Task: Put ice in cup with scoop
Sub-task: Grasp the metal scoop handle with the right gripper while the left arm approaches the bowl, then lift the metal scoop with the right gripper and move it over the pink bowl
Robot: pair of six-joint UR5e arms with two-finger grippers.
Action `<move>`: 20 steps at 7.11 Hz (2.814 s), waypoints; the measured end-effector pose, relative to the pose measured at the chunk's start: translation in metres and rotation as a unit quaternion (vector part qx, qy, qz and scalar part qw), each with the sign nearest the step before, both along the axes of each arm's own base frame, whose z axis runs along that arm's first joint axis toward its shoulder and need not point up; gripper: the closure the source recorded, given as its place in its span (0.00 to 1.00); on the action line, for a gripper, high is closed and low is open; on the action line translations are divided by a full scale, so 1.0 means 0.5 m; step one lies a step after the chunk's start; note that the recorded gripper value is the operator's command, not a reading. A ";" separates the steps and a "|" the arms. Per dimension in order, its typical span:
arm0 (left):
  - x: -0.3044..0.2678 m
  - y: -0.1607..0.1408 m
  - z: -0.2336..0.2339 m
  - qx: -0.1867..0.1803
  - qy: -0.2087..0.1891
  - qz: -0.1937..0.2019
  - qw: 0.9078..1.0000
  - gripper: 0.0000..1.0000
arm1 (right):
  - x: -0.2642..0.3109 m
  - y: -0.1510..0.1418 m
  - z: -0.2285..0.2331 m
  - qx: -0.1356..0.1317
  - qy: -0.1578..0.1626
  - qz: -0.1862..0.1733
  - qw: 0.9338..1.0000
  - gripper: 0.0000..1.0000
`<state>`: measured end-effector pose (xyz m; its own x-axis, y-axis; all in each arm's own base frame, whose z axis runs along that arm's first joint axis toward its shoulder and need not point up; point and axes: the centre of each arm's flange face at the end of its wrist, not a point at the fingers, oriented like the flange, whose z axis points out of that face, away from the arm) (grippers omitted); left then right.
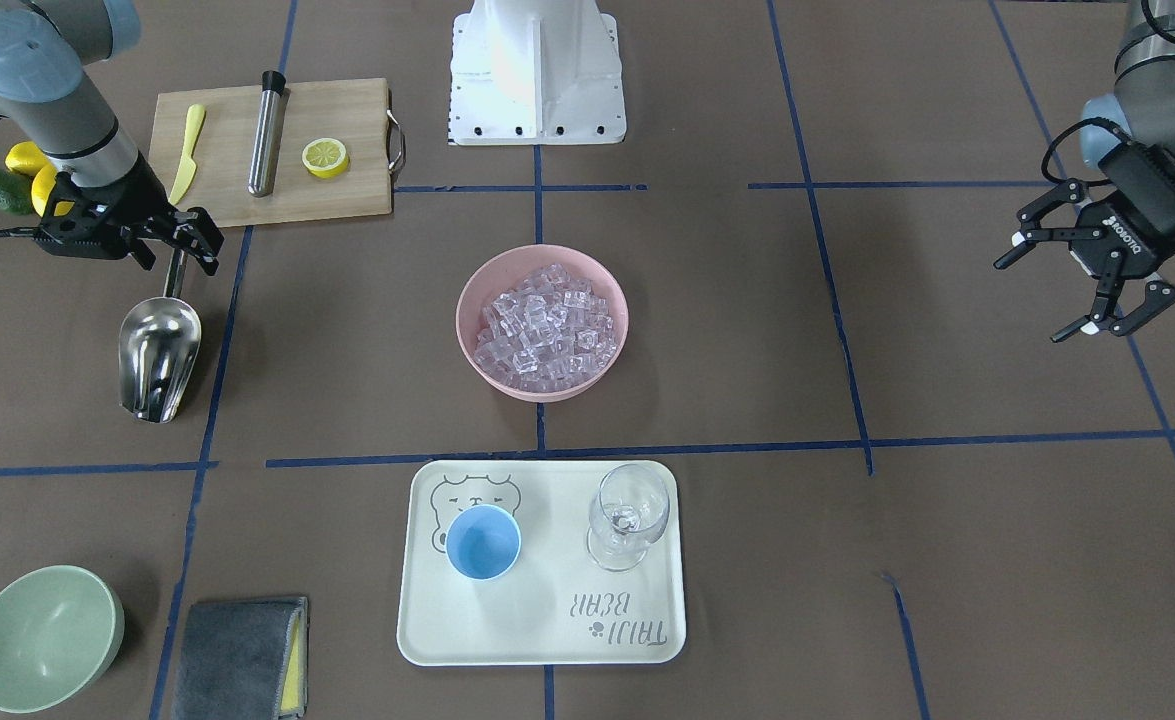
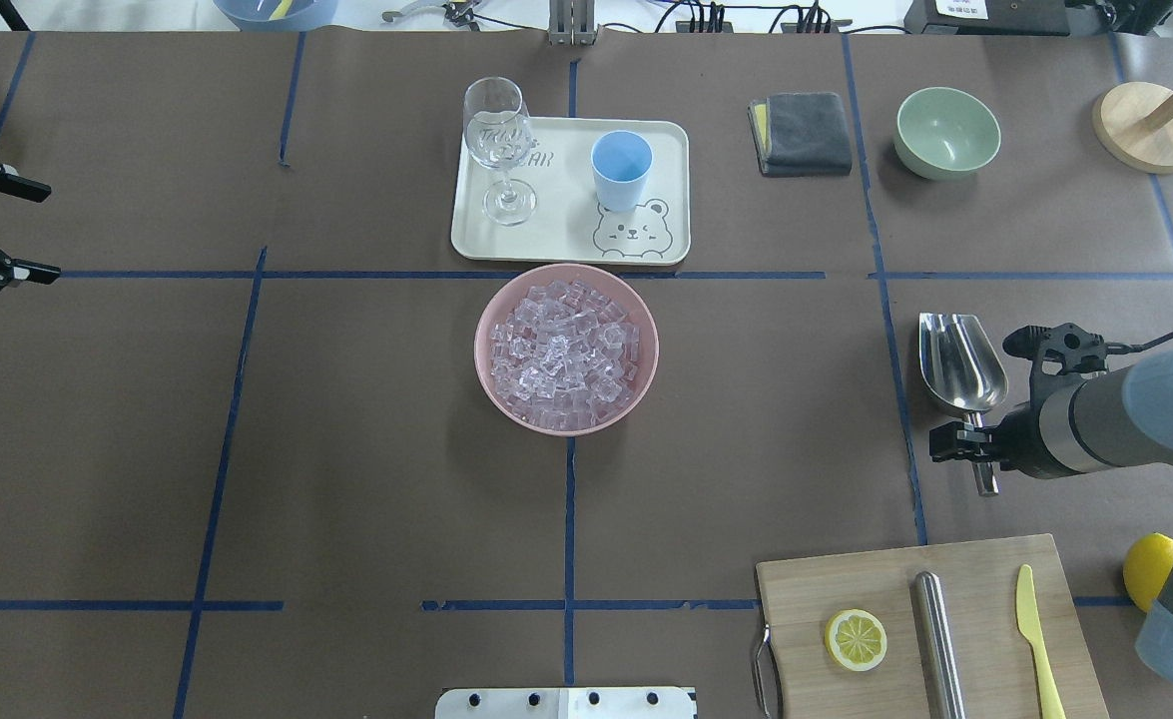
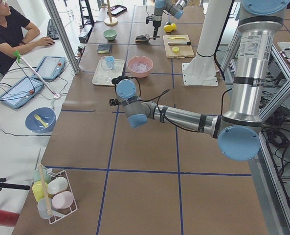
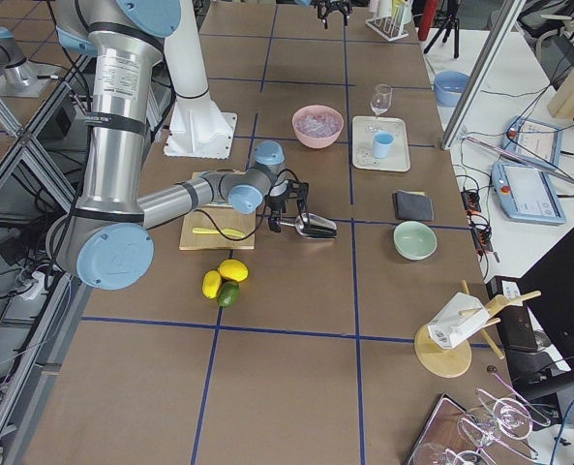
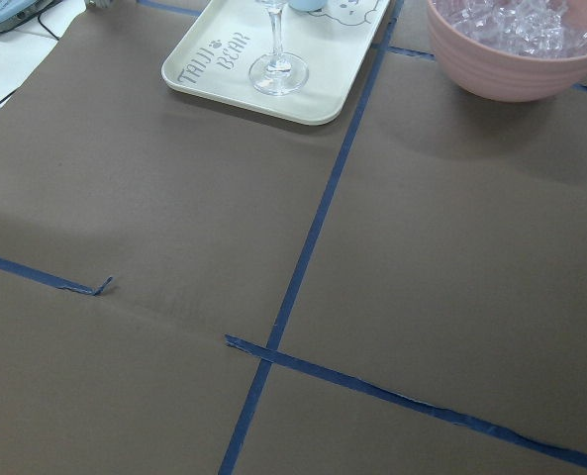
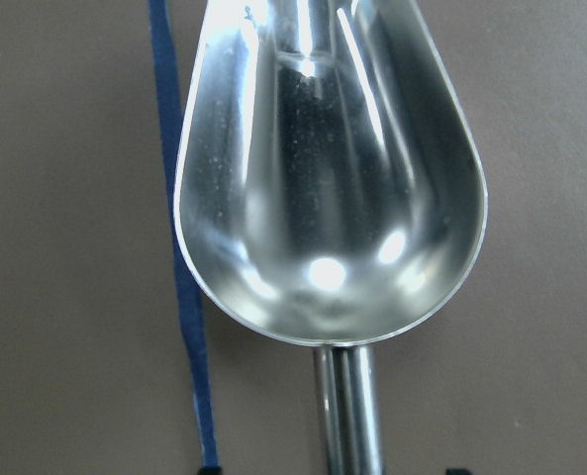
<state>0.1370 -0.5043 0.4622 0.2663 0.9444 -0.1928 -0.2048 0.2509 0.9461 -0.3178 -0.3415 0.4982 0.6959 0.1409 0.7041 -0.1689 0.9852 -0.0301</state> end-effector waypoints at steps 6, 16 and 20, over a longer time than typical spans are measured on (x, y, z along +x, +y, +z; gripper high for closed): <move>0.052 -0.001 -0.028 0.014 0.004 0.020 1.000 0.00 | 0.012 0.009 -0.053 0.025 -0.020 -0.017 0.999 1.00; 0.625 0.121 -0.263 0.126 0.021 0.108 0.986 0.00 | 0.033 0.002 -0.320 0.328 -0.100 -0.235 0.909 1.00; 0.638 0.137 -0.278 0.132 0.026 0.109 0.985 0.00 | -0.068 -0.015 -0.534 0.306 -0.067 -0.282 0.907 1.00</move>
<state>0.4562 -0.4360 0.3230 0.0482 0.9971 0.0590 -0.1751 -0.0497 0.9833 -0.3517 -0.3488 0.2310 0.4391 -0.6557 0.6142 0.3312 0.7536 0.5678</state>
